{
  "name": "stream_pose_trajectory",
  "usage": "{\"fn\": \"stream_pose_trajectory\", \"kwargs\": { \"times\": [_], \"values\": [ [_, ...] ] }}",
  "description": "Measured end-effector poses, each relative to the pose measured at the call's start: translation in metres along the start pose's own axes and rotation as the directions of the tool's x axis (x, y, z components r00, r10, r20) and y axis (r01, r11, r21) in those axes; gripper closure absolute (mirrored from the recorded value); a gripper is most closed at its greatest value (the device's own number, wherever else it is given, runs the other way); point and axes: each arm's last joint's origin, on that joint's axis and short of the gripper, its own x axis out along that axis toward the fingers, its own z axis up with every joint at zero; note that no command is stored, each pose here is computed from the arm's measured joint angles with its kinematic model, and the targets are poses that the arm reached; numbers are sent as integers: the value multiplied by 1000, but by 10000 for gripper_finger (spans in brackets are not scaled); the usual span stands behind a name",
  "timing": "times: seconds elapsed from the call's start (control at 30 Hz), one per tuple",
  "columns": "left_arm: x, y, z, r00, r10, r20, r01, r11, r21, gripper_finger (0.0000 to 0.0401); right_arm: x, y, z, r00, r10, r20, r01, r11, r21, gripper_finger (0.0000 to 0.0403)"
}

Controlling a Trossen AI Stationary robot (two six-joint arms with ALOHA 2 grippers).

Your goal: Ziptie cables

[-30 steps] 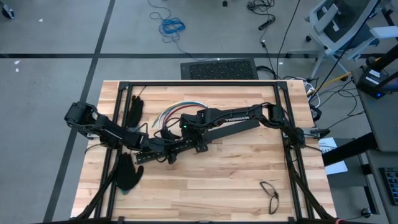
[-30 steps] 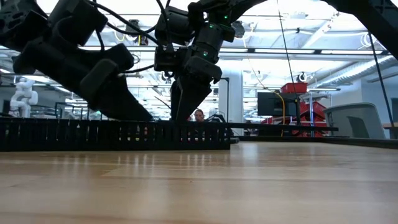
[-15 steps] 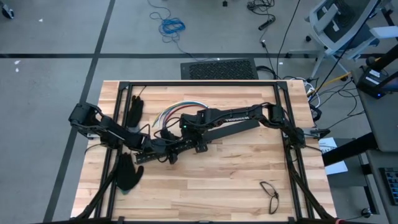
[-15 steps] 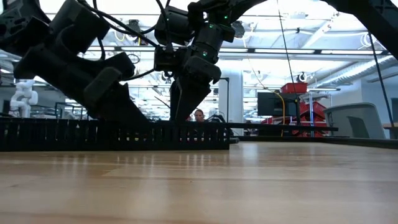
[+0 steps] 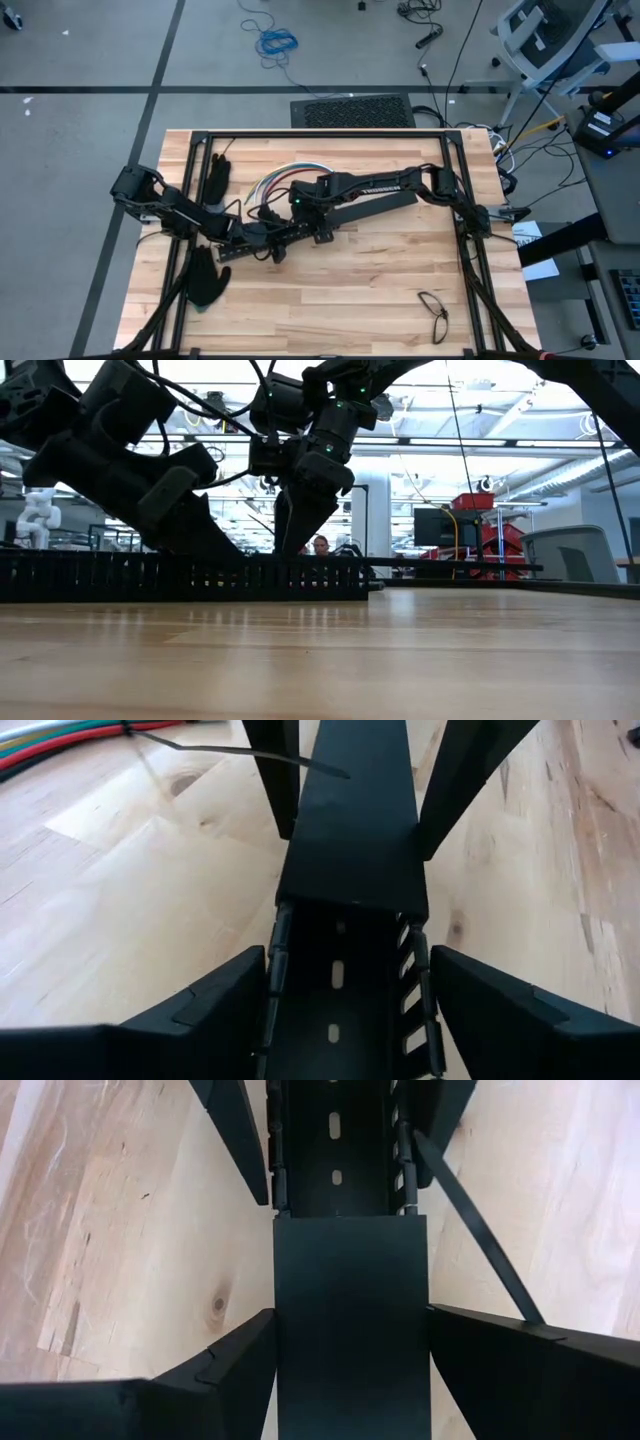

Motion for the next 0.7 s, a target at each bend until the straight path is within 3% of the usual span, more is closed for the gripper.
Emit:
{"fn": "stream_pose_trajectory", "kwargs": {
  "times": [0.43, 0.7],
  "values": [
    [0, 0, 0, 1000, 3, 1, -3, 1000, -13, 138, 0, -2, -1, 1000, 0, 0, 0, 1000, 5, 165],
    [0, 0, 0, 1000, 12, 4, -12, 999, 33, 143, 0, -2, 0, 1000, -3, 2, 3, 1000, -18, 165]
  ]
}}
